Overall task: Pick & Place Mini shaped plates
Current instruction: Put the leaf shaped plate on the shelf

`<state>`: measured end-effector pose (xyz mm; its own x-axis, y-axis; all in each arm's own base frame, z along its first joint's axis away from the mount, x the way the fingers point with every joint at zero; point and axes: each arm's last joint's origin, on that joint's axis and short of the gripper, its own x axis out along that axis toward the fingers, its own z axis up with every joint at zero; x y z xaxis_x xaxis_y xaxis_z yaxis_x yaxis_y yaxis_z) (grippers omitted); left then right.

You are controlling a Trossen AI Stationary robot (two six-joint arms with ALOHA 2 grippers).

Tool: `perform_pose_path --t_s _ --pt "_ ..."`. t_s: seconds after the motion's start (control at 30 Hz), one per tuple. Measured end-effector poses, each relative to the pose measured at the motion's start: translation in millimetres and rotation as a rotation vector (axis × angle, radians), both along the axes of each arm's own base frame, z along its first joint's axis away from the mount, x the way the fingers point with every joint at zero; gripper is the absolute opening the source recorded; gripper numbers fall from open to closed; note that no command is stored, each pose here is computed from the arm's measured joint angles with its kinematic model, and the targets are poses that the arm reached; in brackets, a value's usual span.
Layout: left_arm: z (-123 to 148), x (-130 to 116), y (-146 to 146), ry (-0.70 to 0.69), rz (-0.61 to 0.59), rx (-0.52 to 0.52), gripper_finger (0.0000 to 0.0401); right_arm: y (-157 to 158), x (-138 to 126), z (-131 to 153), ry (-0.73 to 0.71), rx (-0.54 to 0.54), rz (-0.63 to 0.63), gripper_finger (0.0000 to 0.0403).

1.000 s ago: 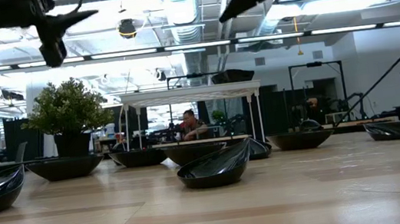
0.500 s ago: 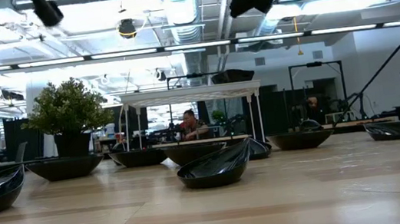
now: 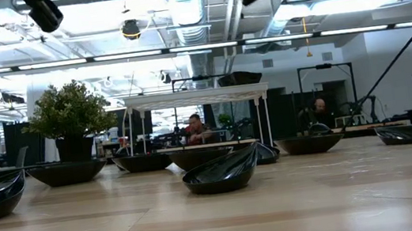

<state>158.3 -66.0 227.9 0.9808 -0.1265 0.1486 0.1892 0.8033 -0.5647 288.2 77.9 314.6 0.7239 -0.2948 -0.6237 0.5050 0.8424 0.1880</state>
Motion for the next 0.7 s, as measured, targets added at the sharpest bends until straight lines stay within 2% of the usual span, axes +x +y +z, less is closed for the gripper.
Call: perform_pose_path --t_s 0.13,0.23,0.33,0.4,0.53,0.7 --pt "-7.7 1.1 0.4 0.076 0.028 0.007 0.0155 13.4 15.1 -20.9 0.015 0.024 -0.028 0.007" --pt "-14.8 1.9 0.5 0.141 0.04 0.01 0.0155 18.3 30.0 -39.2 0.055 0.068 0.008 0.007" --pt "-17.0 2.6 0.1 0.161 0.037 -0.01 0.0155 20.7 37.5 -59.4 0.155 0.125 0.048 0.007" --pt "-17.3 2.6 -0.2 0.163 0.032 -0.01 0.0155 19.1 35.3 -70.0 0.249 0.12 0.047 0.007" --pt "-17.9 2.7 -0.4 0.168 0.028 -0.007 0.0155 9.6 25.5 -83.2 0.411 0.106 -0.047 0.007" --pt "-18.4 2.9 0.4 0.173 0.045 -0.006 0.0155 0.7 13.4 -81.6 0.525 0.058 -0.055 0.007"
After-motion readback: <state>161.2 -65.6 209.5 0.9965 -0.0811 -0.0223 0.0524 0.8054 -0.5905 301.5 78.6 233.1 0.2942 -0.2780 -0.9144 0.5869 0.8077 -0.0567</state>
